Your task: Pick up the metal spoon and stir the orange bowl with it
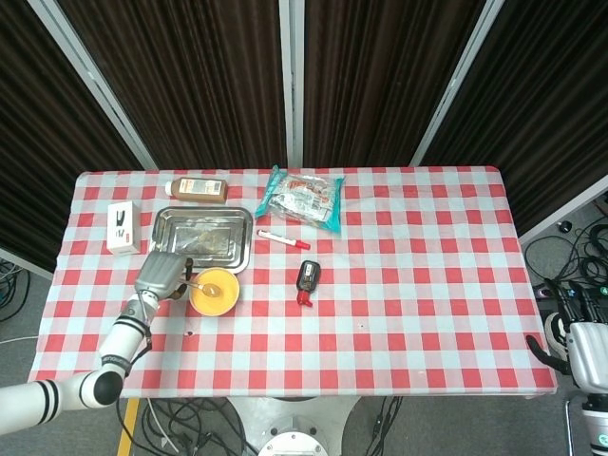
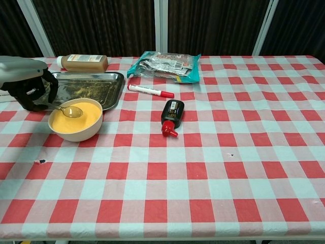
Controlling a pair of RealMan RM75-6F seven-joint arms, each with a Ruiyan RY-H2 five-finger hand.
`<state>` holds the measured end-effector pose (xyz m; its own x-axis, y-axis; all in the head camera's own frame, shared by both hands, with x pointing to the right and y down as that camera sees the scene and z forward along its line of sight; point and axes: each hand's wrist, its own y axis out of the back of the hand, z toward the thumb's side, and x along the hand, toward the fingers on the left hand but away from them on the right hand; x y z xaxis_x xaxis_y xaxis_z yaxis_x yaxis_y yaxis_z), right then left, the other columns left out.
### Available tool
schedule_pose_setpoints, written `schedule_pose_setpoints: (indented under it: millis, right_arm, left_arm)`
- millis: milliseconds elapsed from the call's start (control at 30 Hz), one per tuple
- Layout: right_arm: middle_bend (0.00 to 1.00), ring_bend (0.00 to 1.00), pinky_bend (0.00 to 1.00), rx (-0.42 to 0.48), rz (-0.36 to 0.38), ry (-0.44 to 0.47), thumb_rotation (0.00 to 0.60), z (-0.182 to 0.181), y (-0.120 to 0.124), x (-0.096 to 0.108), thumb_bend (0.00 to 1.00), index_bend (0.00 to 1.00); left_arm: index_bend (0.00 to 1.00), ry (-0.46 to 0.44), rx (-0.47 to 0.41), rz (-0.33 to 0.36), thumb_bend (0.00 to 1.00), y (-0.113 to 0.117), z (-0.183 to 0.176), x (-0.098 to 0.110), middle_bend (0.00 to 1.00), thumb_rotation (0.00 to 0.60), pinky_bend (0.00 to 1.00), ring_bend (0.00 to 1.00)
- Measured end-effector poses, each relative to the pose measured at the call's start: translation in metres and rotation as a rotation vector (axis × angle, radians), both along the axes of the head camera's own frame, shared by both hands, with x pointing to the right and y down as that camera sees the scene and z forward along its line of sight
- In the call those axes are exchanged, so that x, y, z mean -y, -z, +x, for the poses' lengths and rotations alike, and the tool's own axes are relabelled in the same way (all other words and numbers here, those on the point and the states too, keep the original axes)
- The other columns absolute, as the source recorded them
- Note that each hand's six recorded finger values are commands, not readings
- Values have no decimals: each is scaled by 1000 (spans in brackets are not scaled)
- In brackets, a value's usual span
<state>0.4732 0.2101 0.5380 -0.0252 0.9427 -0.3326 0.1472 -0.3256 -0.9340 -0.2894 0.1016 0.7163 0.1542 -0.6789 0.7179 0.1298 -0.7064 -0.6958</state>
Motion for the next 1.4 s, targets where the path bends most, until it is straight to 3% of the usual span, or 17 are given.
schedule_pose_setpoints:
  millis: [367,700,1400]
  right_arm:
    - [235,60,186,-10,17,-2,600,1,7,3,184,71]
    - [235,60,187,-15,46,-10,600,5,15,8,182,71]
    - [235,60,188,-23,53,-21,600,6,20,10,184,71]
  left_arm:
    - [516,-21,14,3,404,3,12,-1,893,600,1000,926]
    - [539,-26,13,23,268,3,13,2,901,600,1000,926]
    - [565,-43,4,-25,315,-7,17,-1,903,600,1000,927]
